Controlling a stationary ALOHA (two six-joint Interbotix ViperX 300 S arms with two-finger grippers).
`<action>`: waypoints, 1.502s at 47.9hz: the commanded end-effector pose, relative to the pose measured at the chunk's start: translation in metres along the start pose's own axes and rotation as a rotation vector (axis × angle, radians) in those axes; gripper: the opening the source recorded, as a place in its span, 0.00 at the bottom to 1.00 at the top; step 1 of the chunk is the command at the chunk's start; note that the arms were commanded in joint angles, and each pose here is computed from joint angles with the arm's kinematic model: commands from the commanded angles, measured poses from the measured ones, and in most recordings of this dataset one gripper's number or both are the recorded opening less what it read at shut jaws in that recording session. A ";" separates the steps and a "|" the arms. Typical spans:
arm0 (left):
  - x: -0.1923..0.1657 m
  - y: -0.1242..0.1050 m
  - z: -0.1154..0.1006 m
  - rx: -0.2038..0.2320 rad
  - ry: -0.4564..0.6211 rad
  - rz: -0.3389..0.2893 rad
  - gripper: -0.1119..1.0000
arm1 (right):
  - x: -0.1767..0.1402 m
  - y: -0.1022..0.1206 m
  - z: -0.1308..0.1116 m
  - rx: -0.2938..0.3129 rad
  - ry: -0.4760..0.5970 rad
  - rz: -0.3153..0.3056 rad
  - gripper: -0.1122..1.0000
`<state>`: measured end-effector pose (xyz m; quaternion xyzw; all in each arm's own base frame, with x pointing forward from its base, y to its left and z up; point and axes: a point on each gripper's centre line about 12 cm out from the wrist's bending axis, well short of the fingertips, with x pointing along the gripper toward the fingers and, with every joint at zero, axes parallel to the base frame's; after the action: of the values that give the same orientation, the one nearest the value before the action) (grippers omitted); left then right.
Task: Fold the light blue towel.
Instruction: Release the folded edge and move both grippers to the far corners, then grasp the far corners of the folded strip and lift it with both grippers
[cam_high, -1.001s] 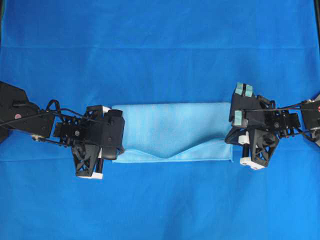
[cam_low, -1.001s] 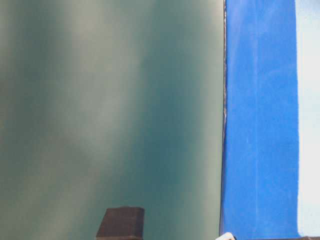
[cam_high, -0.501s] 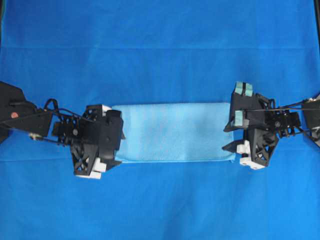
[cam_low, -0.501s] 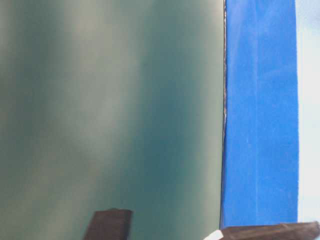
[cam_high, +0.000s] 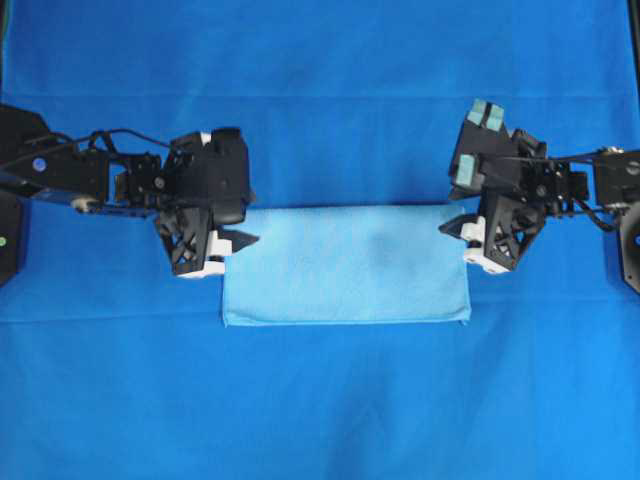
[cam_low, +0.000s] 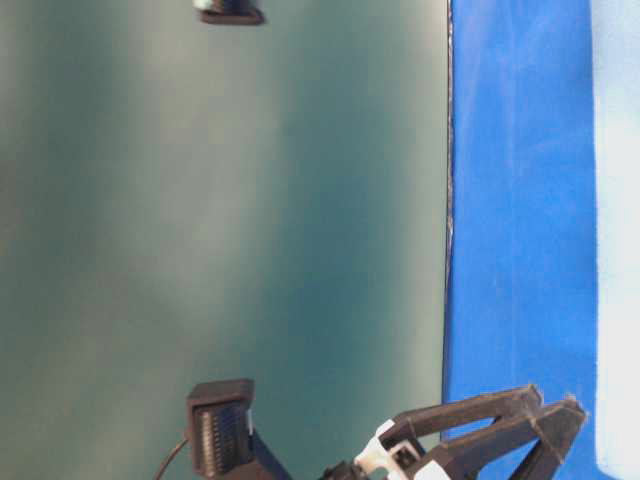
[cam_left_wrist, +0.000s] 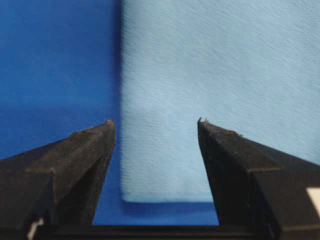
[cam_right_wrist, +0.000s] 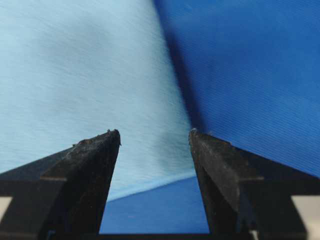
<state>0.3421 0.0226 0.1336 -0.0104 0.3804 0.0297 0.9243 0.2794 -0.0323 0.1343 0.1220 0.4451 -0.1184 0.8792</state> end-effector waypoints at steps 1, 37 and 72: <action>0.002 0.007 0.003 -0.009 -0.027 0.015 0.67 | 0.004 -0.006 0.006 0.008 -0.007 -0.013 0.65; 0.021 0.021 -0.031 -0.033 0.068 0.044 0.63 | 0.034 -0.020 -0.007 0.023 0.050 -0.040 0.65; -0.004 0.019 -0.009 -0.033 0.140 0.033 0.11 | 0.015 -0.017 0.007 0.032 0.012 -0.041 0.11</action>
<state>0.3251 0.0397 0.1051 -0.0220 0.4695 0.0487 0.8813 0.2833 -0.0503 0.1042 0.1275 0.4750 -0.1415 0.8591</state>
